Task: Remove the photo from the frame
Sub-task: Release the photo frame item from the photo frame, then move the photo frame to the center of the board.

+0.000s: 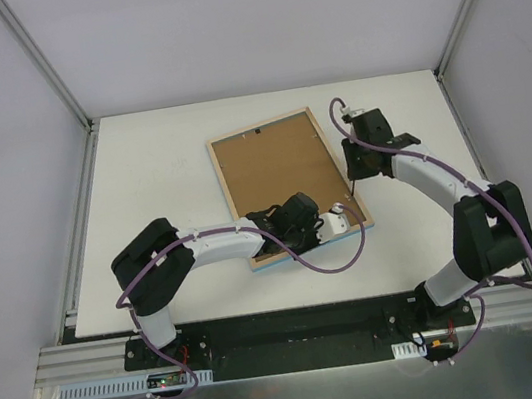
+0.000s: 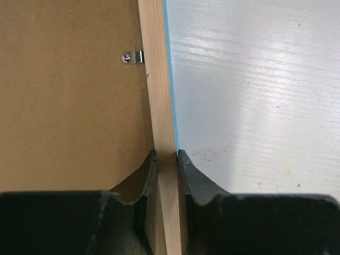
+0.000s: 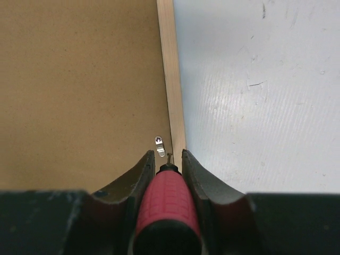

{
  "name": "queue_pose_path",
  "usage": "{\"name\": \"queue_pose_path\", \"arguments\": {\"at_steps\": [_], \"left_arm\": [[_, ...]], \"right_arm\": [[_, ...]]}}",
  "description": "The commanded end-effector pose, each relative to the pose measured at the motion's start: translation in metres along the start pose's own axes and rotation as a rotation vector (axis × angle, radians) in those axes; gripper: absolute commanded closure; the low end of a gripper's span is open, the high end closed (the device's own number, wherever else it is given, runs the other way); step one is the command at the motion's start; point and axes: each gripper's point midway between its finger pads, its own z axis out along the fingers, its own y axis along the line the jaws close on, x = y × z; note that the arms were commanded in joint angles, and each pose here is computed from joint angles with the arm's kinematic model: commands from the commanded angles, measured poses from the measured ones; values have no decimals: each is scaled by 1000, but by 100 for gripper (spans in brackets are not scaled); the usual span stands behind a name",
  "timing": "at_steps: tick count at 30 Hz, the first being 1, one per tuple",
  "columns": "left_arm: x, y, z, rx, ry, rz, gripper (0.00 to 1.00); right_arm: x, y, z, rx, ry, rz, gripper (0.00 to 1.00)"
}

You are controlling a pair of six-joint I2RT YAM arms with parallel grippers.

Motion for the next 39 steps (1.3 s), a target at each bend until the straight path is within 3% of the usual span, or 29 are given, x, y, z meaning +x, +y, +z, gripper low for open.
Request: {"name": "queue_pose_path", "arguments": {"at_steps": [1,7,16,22,24,26,28,31,39], "left_arm": [[82,-65,-2,254,260,-38,100],[75,-78,-11,299,226,32,100],[86,-112,-15,358,272,202,100],[90,-111,-25,354,258,266,100],[88,-108,-26,333,258,263,100],[86,-102,-23,301,271,245,92],[83,-95,-17,258,291,209,91],[77,-85,-9,220,302,122,100],[82,-64,-9,203,314,-41,100]], "right_arm": [[-51,-2,-43,-74,-154,70,99],[-66,-15,-63,-98,-220,141,99],[-66,-35,-71,-100,-255,225,99],[-66,-48,-77,-97,-285,271,99],[-66,-50,-77,-94,-289,278,99],[-66,-52,-77,-90,-290,282,99],[-66,-54,-77,-82,-291,284,99],[-64,-61,-77,-40,-295,292,99],[-64,-78,-77,7,-315,328,99]]}}
